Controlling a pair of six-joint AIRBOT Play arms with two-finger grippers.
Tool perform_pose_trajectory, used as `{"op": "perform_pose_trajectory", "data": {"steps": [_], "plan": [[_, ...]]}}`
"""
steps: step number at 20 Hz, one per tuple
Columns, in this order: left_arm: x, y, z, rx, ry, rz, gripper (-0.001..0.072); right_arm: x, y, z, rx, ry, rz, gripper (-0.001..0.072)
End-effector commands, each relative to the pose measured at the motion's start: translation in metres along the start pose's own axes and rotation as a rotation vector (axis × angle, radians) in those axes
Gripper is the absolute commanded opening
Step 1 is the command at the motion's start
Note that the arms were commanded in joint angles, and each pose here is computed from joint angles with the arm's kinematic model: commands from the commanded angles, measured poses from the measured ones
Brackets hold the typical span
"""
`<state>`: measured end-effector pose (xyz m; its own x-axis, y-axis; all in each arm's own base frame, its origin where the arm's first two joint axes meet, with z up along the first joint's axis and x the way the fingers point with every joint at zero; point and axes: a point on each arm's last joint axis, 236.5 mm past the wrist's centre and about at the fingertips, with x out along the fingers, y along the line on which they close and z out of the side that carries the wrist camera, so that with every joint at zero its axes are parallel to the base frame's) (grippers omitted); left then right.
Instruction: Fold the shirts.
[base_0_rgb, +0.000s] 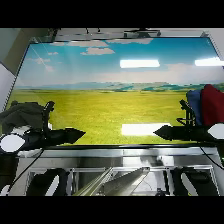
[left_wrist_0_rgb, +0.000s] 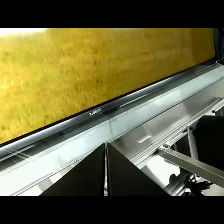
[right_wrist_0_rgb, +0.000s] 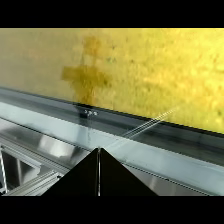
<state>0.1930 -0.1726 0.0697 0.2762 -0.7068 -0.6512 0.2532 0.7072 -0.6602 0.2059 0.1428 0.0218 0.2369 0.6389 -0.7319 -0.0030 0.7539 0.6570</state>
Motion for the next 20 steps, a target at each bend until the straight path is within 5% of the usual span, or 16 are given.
{"op": "perform_pose_trajectory", "data": {"steps": [1,3,6,7,9,14,17,20], "plan": [[-0.001,0.001,0.001,0.003,-0.008,0.007,0.0026,0.000,0.000,0.000,0.000,0.000,-0.001,0.0023],[-0.002,0.010,0.005,0.017,-0.021,0.046,0.0025,0.000,0.000,0.000,0.000,0.001,0.000,0.0023],[-0.038,0.070,0.038,0.092,-0.081,0.349,0.0028,0.000,0.000,0.000,0.000,0.001,0.000,0.0023],[-0.066,0.097,0.054,0.094,-0.099,0.492,0.0151,0.000,0.000,0.000,0.000,0.001,0.000,0.0023],[-0.132,0.149,0.090,0.036,-0.187,0.745,0.0704,0.000,0.000,0.000,0.000,0.000,-0.001,0.0023],[-0.281,0.279,0.106,-0.352,-0.411,1.064,0.0720,0.000,0.000,0.000,0.000,0.000,-0.001,0.0023],[-0.291,0.350,0.092,-0.575,-0.510,0.985,0.0720,0.000,0.000,0.000,0.000,0.001,0.000,0.0023],[-0.248,0.399,0.095,-0.613,-0.469,0.862,0.0720,0.000,0.000,0.000,0.000,0.001,0.000,0.0023]]}}
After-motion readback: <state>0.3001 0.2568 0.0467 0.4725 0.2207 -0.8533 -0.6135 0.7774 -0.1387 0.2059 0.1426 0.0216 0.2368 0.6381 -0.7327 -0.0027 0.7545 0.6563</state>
